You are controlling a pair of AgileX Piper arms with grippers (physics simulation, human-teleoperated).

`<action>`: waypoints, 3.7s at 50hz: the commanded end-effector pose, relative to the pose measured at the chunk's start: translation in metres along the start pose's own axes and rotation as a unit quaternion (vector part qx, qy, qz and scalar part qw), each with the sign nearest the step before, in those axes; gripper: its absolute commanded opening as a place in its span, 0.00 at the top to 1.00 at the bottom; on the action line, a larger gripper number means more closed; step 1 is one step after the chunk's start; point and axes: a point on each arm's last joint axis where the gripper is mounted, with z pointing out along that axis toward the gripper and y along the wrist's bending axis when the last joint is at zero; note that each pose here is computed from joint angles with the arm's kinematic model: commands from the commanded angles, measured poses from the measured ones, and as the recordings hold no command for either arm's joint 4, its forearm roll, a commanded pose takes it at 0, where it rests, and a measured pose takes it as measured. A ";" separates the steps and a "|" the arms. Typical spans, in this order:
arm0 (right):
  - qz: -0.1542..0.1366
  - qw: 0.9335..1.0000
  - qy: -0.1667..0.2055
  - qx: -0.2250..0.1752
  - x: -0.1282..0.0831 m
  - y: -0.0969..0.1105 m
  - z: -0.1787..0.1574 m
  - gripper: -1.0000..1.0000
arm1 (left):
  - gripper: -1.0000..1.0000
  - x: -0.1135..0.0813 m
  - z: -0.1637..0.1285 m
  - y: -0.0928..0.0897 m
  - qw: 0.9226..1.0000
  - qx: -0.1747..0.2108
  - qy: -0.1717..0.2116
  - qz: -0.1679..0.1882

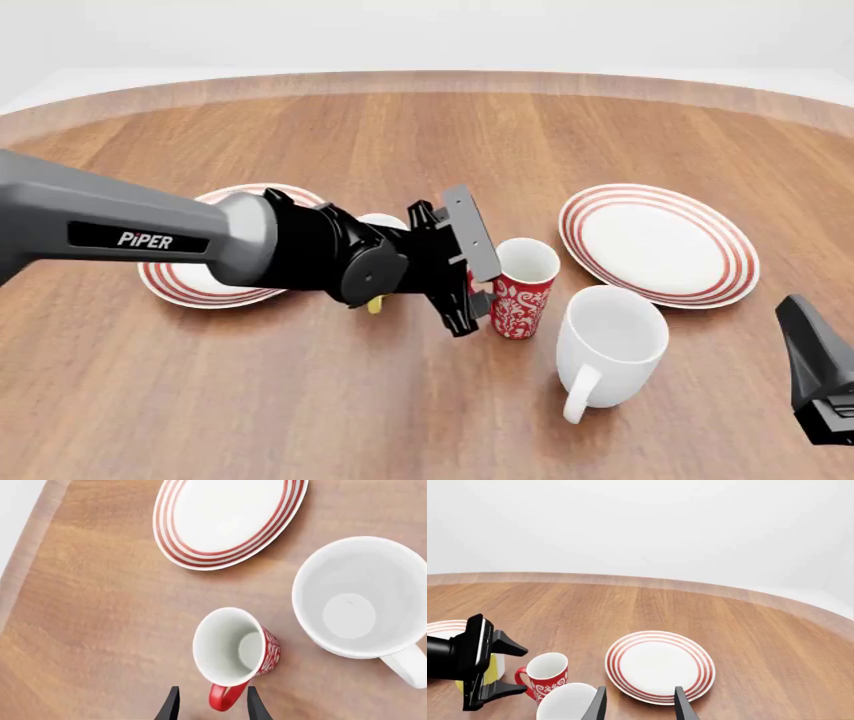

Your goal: Put the red mug on the left plate.

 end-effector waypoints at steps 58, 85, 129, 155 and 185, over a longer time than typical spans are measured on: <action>-0.012 1.000 -0.004 -0.004 0.000 0.001 0.000 0.00 | 1.00 -0.014 -0.040 0.032 0.997 -0.059 -0.053 -0.026; -0.017 1.000 -0.005 -0.007 0.000 0.001 0.000 0.00 | 1.00 -0.014 -0.073 0.054 0.988 -0.118 -0.098 -0.025; -0.017 1.000 -0.001 -0.009 0.001 0.001 0.000 0.00 | 1.00 0.011 -0.118 0.077 0.972 -0.195 -0.121 -0.047; -0.017 1.000 0.001 -0.008 0.002 0.001 0.000 0.00 | 1.00 0.050 -0.136 0.089 0.962 -0.245 -0.101 -0.070; -0.017 1.000 0.001 -0.008 0.002 0.001 0.000 0.00 | 1.00 0.095 -0.160 0.096 0.949 -0.295 -0.059 -0.094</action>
